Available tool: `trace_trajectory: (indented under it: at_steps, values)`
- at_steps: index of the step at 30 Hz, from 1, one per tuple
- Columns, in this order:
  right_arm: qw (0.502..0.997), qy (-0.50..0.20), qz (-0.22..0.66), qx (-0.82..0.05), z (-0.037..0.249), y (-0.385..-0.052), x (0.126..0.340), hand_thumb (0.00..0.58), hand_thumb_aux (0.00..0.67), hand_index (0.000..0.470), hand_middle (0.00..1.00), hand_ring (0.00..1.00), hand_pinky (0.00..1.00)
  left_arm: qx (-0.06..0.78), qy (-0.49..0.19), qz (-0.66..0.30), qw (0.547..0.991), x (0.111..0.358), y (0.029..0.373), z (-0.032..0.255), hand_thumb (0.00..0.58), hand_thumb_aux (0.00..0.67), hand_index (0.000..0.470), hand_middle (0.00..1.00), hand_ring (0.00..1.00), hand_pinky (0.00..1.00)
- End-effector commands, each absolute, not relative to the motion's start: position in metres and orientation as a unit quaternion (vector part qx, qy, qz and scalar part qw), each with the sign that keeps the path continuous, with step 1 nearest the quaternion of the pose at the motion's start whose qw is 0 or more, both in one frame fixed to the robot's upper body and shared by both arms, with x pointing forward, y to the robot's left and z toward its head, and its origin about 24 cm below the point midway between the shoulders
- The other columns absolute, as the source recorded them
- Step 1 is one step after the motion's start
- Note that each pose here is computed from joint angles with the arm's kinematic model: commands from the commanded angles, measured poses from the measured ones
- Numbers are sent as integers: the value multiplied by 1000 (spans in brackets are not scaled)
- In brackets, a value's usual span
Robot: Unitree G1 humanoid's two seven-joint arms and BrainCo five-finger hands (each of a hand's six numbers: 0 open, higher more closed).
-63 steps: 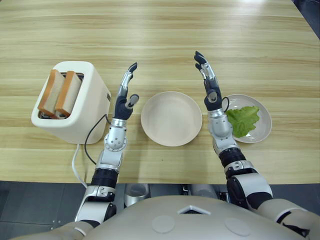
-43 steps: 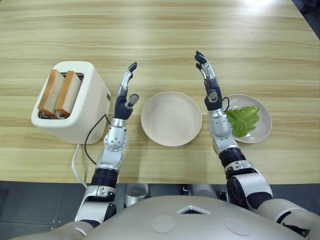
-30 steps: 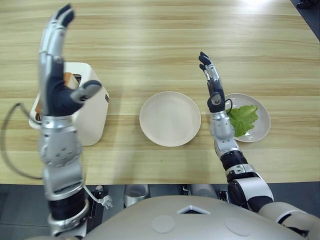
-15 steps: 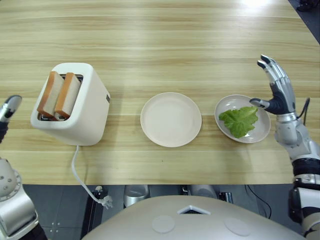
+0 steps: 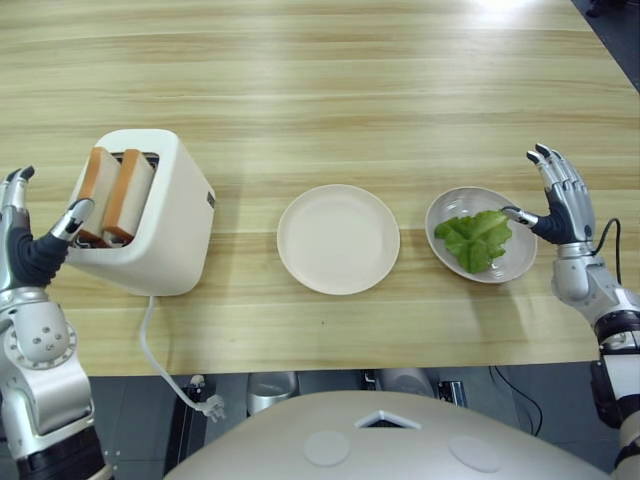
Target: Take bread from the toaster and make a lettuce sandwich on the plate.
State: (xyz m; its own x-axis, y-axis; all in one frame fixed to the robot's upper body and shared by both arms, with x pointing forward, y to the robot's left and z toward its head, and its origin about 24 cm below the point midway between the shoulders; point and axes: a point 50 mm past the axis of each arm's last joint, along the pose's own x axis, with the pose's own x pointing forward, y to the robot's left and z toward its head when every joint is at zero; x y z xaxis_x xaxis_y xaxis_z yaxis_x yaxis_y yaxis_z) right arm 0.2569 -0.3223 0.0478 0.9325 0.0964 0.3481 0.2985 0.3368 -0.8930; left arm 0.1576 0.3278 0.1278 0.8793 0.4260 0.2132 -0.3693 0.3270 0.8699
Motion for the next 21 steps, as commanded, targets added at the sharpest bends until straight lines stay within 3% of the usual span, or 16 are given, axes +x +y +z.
trace_trajectory:
  at_steps: [1,5,19,20,21]
  values:
    - [800,-181,-65,-569,52,-321,260,0,0,0,0,0,0,534,53,223,814,160,330,117,526,465,319,0,0,0]
    - [801,-183,-65,-566,52,-321,260,0,0,0,0,0,0,533,73,216,815,165,337,107,559,541,372,0,0,0]
    - [803,-192,-57,-561,52,-313,266,0,0,0,0,0,0,501,93,207,835,171,339,78,551,520,357,0,0,0]
    - [803,-190,-54,-562,51,-312,267,0,0,0,0,0,0,500,86,206,837,172,336,79,563,554,381,0,0,0]
    - [803,-186,-51,-564,50,-312,267,0,0,0,0,0,0,498,75,206,839,174,333,82,580,670,460,0,0,0]
